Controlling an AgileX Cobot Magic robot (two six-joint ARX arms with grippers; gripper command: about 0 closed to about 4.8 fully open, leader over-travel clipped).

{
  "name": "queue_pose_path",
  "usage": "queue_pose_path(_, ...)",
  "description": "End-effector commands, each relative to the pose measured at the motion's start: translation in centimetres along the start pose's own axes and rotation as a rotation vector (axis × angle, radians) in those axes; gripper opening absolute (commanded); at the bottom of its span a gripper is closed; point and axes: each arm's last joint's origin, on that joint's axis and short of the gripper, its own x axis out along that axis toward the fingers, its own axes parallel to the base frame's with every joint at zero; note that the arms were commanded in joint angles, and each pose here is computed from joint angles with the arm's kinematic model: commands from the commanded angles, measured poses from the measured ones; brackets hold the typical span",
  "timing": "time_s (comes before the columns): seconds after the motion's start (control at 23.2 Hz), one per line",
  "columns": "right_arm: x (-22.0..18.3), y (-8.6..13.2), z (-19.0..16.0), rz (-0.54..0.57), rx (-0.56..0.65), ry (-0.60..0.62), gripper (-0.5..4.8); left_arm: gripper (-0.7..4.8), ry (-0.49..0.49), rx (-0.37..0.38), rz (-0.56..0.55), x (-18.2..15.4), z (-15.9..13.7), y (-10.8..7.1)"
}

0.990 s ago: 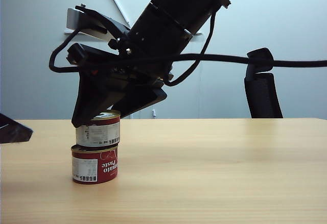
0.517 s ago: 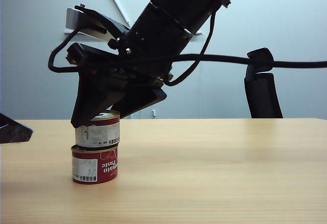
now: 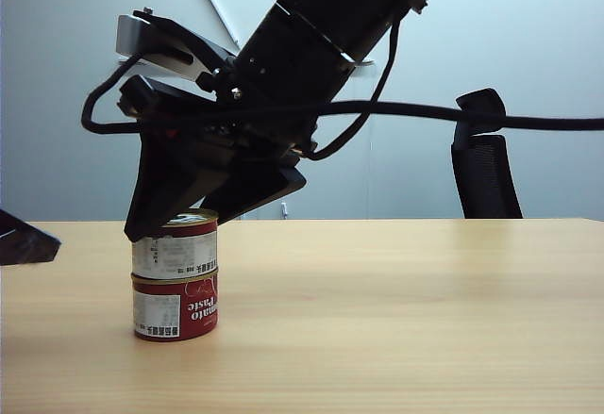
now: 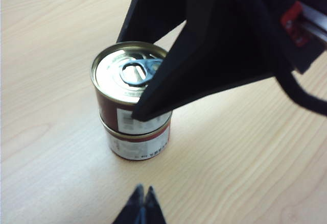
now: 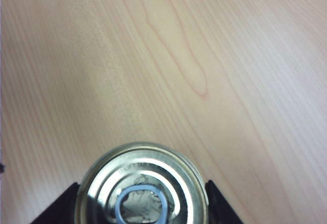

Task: Stack a can of tomatoes on the right onto the can of tomatoes on the left.

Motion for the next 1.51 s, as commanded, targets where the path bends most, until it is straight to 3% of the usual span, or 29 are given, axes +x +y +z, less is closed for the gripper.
queue_pose_path(0.04, -0.2, 0.1, 0.3, -0.002, -0.006, -0.013, 3.26, -0.04, -0.017, 0.001, -0.001, 0.0, 0.3, 0.0)
queue_pose_path(0.3, -0.3, 0.0, 0.4, -0.005, -0.005, -0.015, 3.90, -0.04, -0.017, 0.001, -0.001, 0.0, 0.3, 0.0)
queue_pose_path(0.47, -0.3, 0.0, 0.5, -0.006, 0.005, -0.019, 4.79, -0.04, -0.016, 0.001, -0.001, 0.0, 0.3, 0.0)
queue_pose_path(0.82, -1.9, 0.2, 0.9, -0.007, 0.010, -0.036, 4.79, -0.04, -0.017, 0.001, -0.001, 0.0, 0.3, 0.0)
queue_pose_path(1.12, -6.6, 0.6, 2.6, -0.018, 0.035, -0.171, 4.79, -0.04, -0.017, -0.005, 0.004, 0.0, 0.3, 0.2)
queue_pose_path(1.29, -10.9, 1.0, 3.6, -0.061, 0.045, -0.300, 4.79, -0.04, -0.037, -0.064, 0.104, -0.3, 0.3, 1.9)
queue_pose_path(1.51, -16.8, 1.2, 4.0, -0.202, 0.058, -0.465, 4.79, -0.04, -0.157, -0.124, 0.377, -2.0, 0.8, 4.6)
